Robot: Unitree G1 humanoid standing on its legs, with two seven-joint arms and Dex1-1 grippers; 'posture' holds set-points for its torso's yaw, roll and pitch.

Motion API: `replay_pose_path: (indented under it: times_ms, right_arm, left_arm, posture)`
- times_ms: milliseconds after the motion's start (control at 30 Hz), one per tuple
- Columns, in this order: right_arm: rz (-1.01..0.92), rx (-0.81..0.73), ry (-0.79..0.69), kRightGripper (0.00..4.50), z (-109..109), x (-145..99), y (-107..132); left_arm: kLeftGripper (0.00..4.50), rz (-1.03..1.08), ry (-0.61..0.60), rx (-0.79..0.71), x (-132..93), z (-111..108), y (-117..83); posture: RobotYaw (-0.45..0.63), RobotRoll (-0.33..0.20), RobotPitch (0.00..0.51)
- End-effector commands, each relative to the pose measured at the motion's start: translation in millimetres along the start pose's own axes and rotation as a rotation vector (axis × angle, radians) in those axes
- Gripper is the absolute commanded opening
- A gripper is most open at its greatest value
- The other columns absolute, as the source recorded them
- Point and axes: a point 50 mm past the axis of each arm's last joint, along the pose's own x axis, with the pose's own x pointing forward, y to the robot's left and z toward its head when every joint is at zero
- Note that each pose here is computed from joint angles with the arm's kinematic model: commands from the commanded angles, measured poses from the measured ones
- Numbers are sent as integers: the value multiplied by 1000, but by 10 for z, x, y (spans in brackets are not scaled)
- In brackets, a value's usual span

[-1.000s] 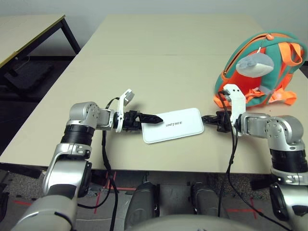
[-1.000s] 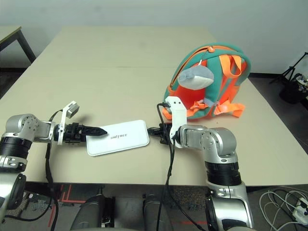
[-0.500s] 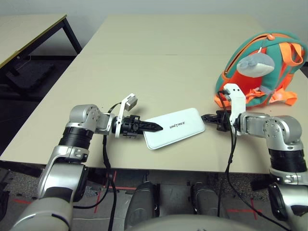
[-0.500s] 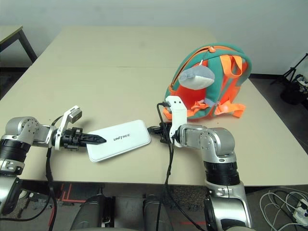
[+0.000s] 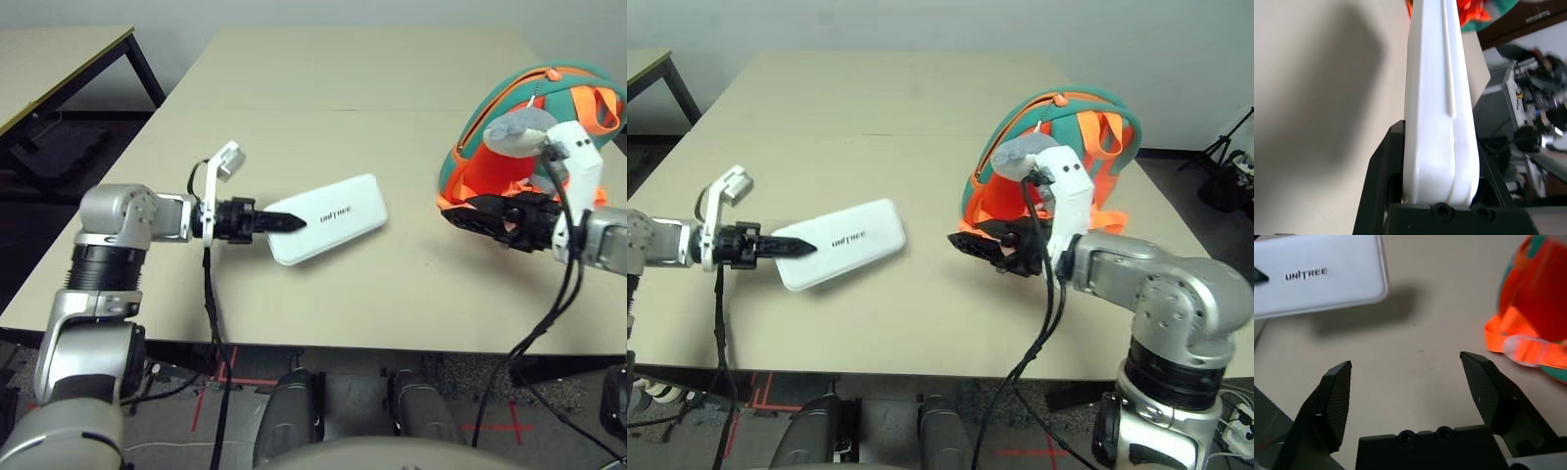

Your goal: Put the pencil case into the backpack and zip it.

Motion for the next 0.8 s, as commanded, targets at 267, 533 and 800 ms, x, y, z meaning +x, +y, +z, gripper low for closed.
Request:
replay_pose_path:
  times_ms: [267, 533, 800]
  right_arm:
    - [-436, -24, -184, 4500, 44, -205, -147]
    - [-575, -9, -253, 4500, 87, -104, -497]
    - [-600, 23, -263, 4500, -35, 89, -875]
  left_arm:
    - [1439, -35, -81, 73, 179, 141, -50]
    - [1439, -52, -94, 76, 249, 129, -62]
    - [1439, -38, -116, 56, 185, 52, -52]
  posture:
    - [-183, 0, 102]
    - [-150, 0, 105]
    - [-87, 0, 110]
